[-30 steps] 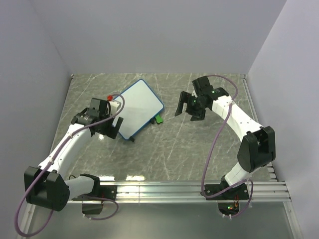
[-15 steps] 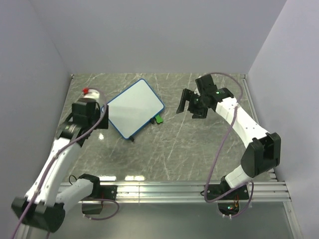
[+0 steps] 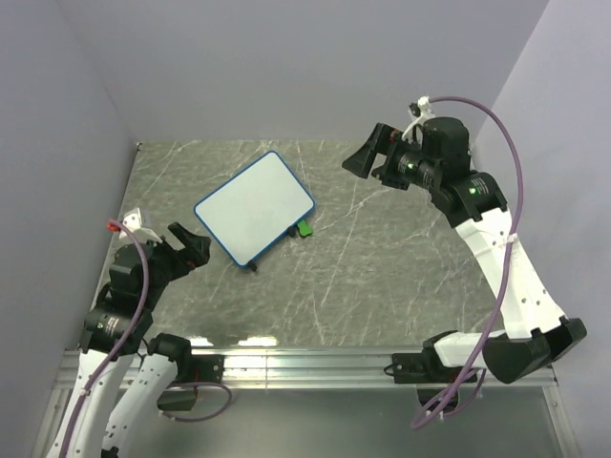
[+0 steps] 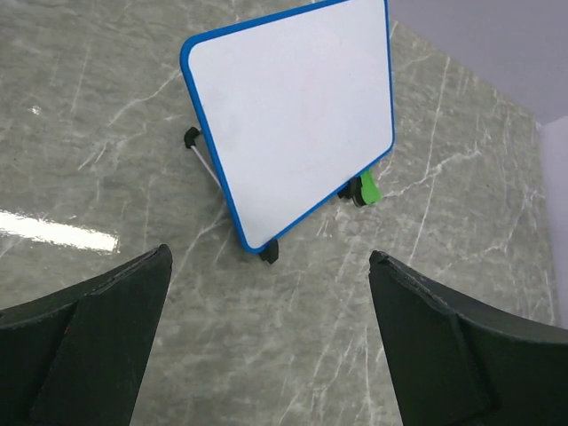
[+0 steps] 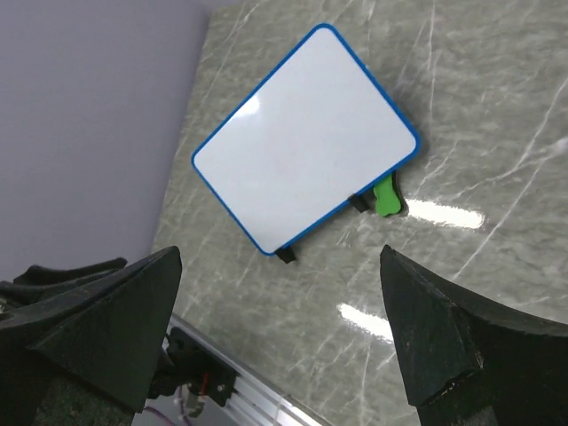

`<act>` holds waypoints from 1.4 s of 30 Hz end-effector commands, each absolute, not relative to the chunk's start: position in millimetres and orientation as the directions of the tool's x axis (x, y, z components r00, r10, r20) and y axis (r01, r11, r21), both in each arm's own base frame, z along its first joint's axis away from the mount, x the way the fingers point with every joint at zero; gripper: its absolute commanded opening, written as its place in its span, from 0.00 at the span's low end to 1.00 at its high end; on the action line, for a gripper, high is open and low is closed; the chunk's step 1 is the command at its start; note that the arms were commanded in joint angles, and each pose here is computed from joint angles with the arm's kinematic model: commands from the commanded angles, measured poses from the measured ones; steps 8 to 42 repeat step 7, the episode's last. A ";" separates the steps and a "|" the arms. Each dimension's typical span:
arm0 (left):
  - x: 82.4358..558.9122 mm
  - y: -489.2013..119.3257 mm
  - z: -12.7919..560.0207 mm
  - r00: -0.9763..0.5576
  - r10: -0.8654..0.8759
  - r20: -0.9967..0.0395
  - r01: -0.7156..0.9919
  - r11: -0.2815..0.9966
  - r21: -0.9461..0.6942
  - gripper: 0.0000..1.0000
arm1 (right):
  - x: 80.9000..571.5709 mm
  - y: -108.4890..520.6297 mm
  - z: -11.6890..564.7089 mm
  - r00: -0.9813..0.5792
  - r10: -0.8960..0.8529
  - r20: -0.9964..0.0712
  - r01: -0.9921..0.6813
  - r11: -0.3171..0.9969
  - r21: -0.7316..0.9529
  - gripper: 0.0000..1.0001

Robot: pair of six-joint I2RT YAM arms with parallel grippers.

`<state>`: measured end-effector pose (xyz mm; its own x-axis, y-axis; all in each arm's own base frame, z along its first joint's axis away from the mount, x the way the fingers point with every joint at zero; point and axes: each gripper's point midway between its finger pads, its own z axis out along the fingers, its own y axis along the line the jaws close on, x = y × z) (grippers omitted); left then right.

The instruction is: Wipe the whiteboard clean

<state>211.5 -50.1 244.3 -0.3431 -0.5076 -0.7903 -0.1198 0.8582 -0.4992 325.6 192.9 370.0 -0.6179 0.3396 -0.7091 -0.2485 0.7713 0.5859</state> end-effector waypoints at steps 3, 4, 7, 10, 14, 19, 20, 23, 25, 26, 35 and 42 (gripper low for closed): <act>221.4 -63.1 261.3 -0.338 -0.523 -0.783 -0.060 0.842 -0.536 0.99 | 316.0 204.5 377.1 -0.609 0.394 -0.689 -0.330 0.664 0.671 1.00; 224.6 -63.0 261.5 -0.347 -0.510 -0.787 -0.065 0.850 -0.522 0.99 | 308.7 205.7 383.3 -0.600 0.392 -0.697 -0.365 0.641 0.675 1.00; 235.0 -62.1 261.8 -0.349 -0.466 -0.813 -0.057 0.876 -0.478 0.99 | 306.6 201.7 379.4 -0.599 0.377 -0.706 -0.359 0.662 0.658 1.00; 235.0 -62.1 261.8 -0.349 -0.466 -0.813 -0.057 0.876 -0.478 0.99 | 306.6 201.7 379.4 -0.599 0.377 -0.706 -0.359 0.662 0.658 1.00; 235.0 -62.1 261.8 -0.349 -0.466 -0.813 -0.057 0.876 -0.478 0.99 | 306.6 201.7 379.4 -0.599 0.377 -0.706 -0.359 0.662 0.658 1.00; 235.0 -62.1 261.8 -0.349 -0.466 -0.813 -0.057 0.876 -0.478 0.99 | 306.6 201.7 379.4 -0.599 0.377 -0.706 -0.359 0.662 0.658 1.00; 235.0 -62.1 261.8 -0.349 -0.466 -0.813 -0.057 0.876 -0.478 0.99 | 306.6 201.7 379.4 -0.599 0.377 -0.706 -0.359 0.662 0.658 1.00; 235.0 -62.1 261.8 -0.349 -0.466 -0.813 -0.057 0.876 -0.478 0.99 | 306.6 201.7 379.4 -0.599 0.377 -0.706 -0.359 0.662 0.658 1.00; 235.0 -62.1 261.8 -0.349 -0.466 -0.813 -0.057 0.876 -0.478 0.99 | 306.6 201.7 379.4 -0.599 0.377 -0.706 -0.359 0.662 0.658 1.00; 235.0 -62.1 261.8 -0.349 -0.466 -0.813 -0.057 0.876 -0.478 0.99 | 306.6 201.7 379.4 -0.599 0.377 -0.706 -0.359 0.662 0.658 1.00; 235.0 -62.1 261.8 -0.349 -0.466 -0.813 -0.057 0.876 -0.478 0.99 | 306.6 201.7 379.4 -0.599 0.377 -0.706 -0.359 0.662 0.658 1.00; 235.0 -62.1 261.8 -0.349 -0.466 -0.813 -0.057 0.876 -0.478 0.99 | 306.6 201.7 379.4 -0.599 0.377 -0.706 -0.359 0.662 0.658 1.00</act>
